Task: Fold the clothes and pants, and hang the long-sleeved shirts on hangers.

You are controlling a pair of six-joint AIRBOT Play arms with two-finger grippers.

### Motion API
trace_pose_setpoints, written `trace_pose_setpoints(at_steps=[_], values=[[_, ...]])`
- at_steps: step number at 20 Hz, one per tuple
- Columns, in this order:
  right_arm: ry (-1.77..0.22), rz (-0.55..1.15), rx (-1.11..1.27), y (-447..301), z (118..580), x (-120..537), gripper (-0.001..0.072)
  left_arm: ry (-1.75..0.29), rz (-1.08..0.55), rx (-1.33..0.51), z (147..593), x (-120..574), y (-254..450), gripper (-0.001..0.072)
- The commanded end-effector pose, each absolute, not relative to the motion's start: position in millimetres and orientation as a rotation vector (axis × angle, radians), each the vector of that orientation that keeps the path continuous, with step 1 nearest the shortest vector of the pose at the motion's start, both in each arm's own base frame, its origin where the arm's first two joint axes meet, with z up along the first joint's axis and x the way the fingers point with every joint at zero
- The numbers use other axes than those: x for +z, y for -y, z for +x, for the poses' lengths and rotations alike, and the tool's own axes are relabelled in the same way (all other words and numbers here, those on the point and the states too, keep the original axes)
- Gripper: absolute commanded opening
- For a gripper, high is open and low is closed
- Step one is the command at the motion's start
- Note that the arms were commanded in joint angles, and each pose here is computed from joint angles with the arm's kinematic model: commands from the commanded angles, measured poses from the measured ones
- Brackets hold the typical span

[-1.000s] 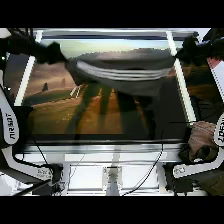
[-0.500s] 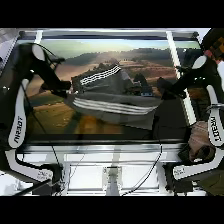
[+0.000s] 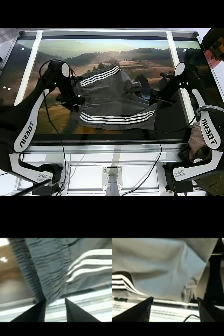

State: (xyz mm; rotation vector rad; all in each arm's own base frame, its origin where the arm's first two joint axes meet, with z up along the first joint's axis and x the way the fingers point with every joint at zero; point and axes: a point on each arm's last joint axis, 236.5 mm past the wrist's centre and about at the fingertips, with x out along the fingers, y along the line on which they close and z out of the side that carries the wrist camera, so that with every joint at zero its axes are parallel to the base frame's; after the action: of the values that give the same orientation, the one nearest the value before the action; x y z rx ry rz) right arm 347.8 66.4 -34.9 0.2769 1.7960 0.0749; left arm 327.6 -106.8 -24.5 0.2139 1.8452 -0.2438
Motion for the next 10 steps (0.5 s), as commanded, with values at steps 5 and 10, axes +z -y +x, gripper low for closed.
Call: trace_pose_setpoints(at_steps=[5, 10], values=[[-1.715, 0.195, 0.112, -63.1, 369.3, -8.2, 0.0632, -1.762, 0.524, 0.177, 348.5, -2.0, 9.1, 0.0293], [-1.392, 0.147, 0.173, -66.5, 440.3, 64.9, 0.0066, -1.369, 0.407, 0.168, 404.4, 51.8, 4.2, 0.0004]])
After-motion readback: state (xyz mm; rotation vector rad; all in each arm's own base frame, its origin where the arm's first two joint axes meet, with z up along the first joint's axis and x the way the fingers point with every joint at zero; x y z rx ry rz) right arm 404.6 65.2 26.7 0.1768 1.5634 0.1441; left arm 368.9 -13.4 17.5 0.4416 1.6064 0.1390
